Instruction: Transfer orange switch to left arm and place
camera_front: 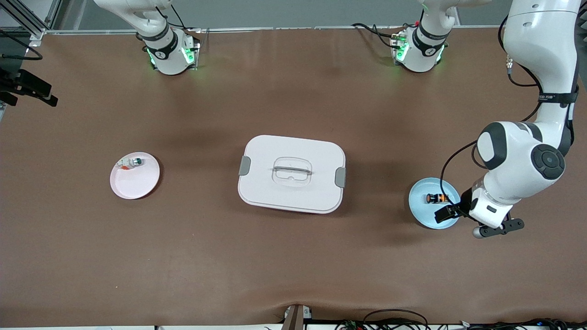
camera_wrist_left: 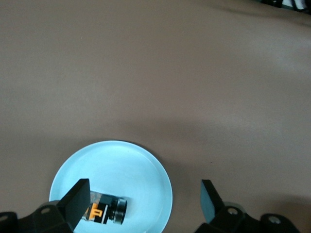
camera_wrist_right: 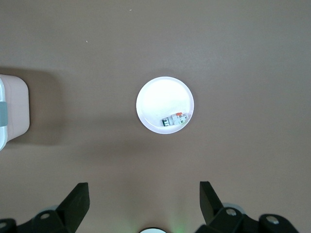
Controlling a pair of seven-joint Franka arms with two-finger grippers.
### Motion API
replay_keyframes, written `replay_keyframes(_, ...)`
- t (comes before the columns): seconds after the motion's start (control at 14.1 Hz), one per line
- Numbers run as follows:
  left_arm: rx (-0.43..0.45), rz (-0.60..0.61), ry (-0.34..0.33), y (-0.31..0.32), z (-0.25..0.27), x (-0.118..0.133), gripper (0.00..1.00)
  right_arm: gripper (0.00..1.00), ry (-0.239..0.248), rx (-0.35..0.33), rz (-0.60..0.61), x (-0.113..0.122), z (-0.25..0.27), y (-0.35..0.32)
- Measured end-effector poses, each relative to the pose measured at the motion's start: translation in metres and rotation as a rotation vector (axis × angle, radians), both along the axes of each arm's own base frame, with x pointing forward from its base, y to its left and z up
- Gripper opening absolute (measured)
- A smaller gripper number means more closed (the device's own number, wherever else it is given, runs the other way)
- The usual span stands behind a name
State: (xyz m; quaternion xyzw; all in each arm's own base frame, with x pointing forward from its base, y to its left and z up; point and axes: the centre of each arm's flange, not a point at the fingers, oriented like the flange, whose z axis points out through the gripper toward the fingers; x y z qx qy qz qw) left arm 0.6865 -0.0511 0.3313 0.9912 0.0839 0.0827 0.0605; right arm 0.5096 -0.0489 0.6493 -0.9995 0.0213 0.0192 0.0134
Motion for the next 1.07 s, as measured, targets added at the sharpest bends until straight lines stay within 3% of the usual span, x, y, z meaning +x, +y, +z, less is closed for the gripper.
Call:
replay_keyframes(0.36, 0.057, -0.067, -0.069, 0.005, 0.045, 0.001, 1.0, 1.0, 0.0, 0.0, -0.01, 0.0, 0.0, 0.001)
replay_keyframes(0.57, 0.074, -0.073, -0.042, 0.026, 0.092, -0.014, 1.0, 1.0, 0.002, -0.002, -0.08, 0.0, 0.0, 0.001)
replay_keyframes(1.07, 0.09, -0.112, -0.009, 0.032, 0.159, -0.053, 1.0, 1.0, -0.002, 0.023, -0.08, 0.001, 0.0, 0.005)
